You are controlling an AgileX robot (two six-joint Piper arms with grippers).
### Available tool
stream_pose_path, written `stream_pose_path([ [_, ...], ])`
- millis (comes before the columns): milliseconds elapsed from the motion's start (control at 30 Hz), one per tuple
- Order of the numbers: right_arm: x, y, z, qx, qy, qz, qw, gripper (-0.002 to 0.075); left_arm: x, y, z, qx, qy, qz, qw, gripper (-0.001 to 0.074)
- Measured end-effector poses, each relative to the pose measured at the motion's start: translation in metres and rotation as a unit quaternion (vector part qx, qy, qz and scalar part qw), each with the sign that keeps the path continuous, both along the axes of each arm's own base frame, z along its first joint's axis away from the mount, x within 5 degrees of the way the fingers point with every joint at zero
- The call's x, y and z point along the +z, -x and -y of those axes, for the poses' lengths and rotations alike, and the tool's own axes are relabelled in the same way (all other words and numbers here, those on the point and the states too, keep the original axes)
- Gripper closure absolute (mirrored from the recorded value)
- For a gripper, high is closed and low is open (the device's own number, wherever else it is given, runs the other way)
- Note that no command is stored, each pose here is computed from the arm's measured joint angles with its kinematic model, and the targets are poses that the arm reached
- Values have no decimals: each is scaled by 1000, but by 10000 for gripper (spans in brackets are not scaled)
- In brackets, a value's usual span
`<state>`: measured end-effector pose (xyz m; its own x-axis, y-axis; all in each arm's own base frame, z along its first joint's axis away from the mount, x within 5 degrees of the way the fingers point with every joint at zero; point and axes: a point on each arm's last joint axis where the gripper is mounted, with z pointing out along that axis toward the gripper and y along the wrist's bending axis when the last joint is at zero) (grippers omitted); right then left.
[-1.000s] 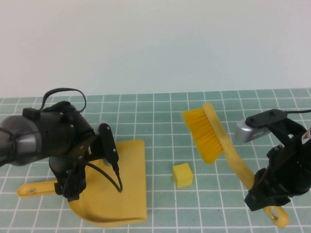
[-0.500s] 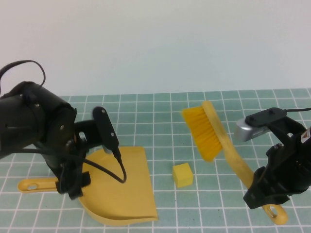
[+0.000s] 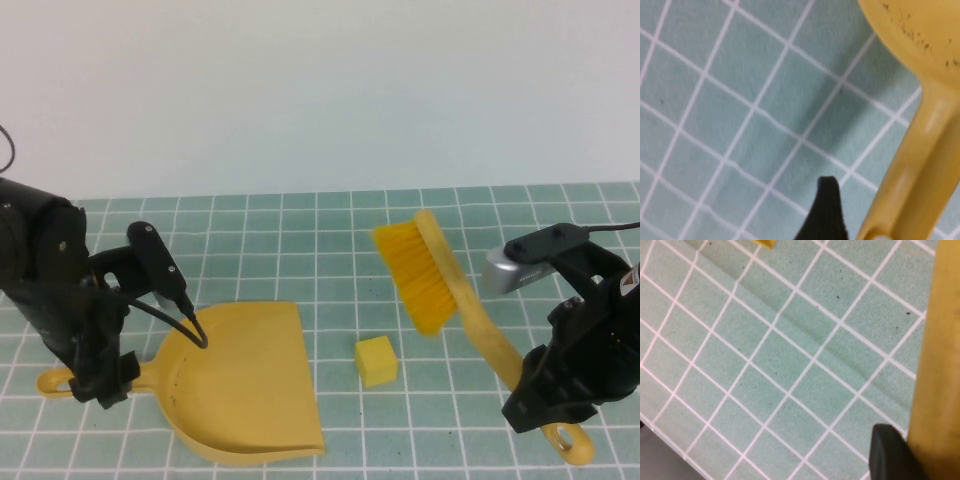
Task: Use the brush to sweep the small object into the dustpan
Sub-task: Pick up the dustpan from the table, then sweep the small ball
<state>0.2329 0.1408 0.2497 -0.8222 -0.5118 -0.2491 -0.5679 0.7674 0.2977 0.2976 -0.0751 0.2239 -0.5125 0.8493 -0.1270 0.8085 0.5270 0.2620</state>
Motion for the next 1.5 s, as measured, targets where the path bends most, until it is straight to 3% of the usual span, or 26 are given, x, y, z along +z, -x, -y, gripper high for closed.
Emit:
stream_pose_path([
  [167, 0, -1, 0, 2, -1, 4, 1000, 557, -4, 1, 6, -52, 15, -15, 998, 157],
  [333, 0, -1, 0, 1, -2, 8, 1000, 557, -22, -3, 1, -60, -31, -49, 996, 157],
  [500, 0, -1, 0, 0, -2, 9, 1000, 557, -22, -7, 3, -62, -26, -31, 997, 167],
  [567, 0, -2, 0, -2, -2, 14, 1000, 557, -24, -8, 3, -62, -26, -30, 997, 220],
  [733, -1, -6, 2, -24, 13, 26, 999, 557, -32, -8, 3, -87, -38, -55, 994, 498],
  [1033, -2, -8, 7, -40, 38, 30, 998, 557, -34, -8, 2, -106, -47, -58, 992, 727],
  [1233, -7, -10, 9, -56, 59, 21, 997, 557, -29, -1, 21, -158, -76, -49, 983, 735],
  [1500, -47, -18, 19, -66, 175, -57, 981, 557, -26, 8, 51, -200, -127, -22, 971, 735],
])
